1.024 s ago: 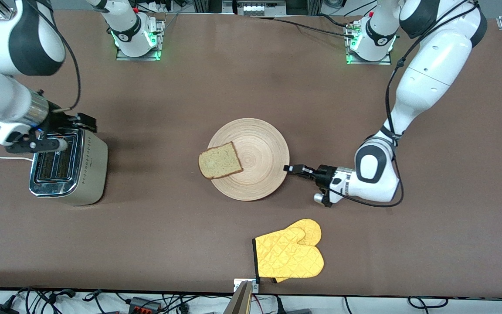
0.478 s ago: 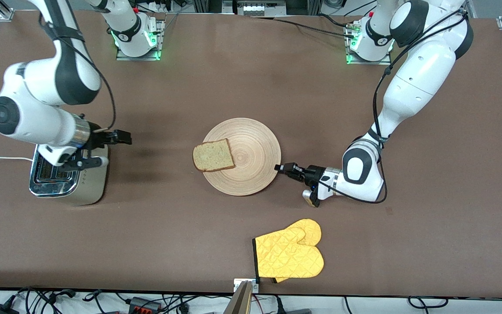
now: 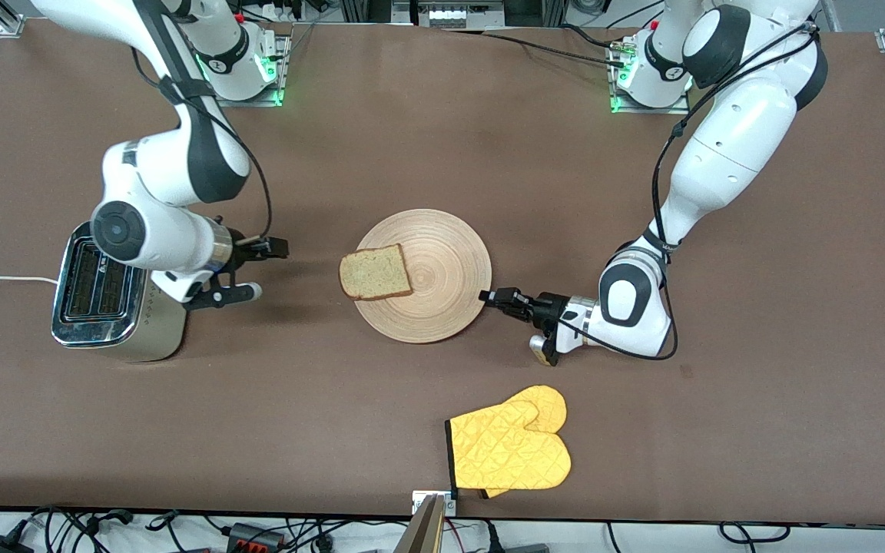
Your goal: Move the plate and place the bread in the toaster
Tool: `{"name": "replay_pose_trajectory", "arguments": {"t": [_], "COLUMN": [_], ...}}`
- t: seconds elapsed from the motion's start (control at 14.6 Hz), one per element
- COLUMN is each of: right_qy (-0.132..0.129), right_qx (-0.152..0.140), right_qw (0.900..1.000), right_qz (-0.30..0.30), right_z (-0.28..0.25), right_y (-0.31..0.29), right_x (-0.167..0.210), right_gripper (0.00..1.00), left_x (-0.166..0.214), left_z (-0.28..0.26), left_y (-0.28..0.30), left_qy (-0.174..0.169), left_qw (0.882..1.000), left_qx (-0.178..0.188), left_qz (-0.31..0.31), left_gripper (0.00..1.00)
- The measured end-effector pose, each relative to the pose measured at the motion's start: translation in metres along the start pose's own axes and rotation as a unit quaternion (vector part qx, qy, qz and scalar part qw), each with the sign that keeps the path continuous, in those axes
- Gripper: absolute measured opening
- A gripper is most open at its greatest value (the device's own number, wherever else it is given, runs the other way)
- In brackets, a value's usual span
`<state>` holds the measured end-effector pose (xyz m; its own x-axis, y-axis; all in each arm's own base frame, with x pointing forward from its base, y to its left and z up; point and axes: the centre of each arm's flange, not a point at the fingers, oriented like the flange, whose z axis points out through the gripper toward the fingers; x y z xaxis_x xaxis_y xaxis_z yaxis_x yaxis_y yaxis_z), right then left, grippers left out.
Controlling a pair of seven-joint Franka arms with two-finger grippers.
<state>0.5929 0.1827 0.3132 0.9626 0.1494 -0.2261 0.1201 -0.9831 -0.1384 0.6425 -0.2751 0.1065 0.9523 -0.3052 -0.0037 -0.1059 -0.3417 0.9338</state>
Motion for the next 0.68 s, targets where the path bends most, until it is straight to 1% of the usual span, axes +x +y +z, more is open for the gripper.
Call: {"name": "replay_pose_trajectory", "arguments": {"t": [0.07,0.14,0.34,0.48,0.61,0.68], "right_qy": [0.004,0.007,0.007,0.011,0.012,0.013], "right_qx": [0.002,0.008,0.049,0.061,0.075,0.082], "right_qw": [1.0,1.0,0.998,0.997,0.995,0.994], "right_qz": [0.005,0.012,0.035,0.043,0.064,0.074], "right_z": [0.01,0.018,0.039,0.048,0.06,0.068], "right_y": [-0.009,-0.016,-0.03,-0.035,-0.04,-0.041], "right_x": [0.003,0.006,0.013,0.016,0.02,0.022], "right_gripper": [1.0,1.0,1.0,1.0,1.0,0.98], "left_x": [0.002,0.003,0.006,0.011,0.016,0.016], "left_z": [-0.006,-0.013,-0.031,-0.043,-0.057,-0.065], "left_y": [-0.001,-0.002,-0.007,-0.004,0.0,0.001], "left_qy": [0.004,0.009,0.021,0.027,0.019,0.013], "left_qw": [1.0,1.0,1.0,1.0,1.0,1.0], "left_qx": [0.0,0.0,-0.002,0.003,0.013,0.011], "left_qz": [-0.006,-0.012,-0.02,-0.012,0.004,0.007], "left_gripper": [0.29,0.29,0.3,0.32,0.32,0.32]}}
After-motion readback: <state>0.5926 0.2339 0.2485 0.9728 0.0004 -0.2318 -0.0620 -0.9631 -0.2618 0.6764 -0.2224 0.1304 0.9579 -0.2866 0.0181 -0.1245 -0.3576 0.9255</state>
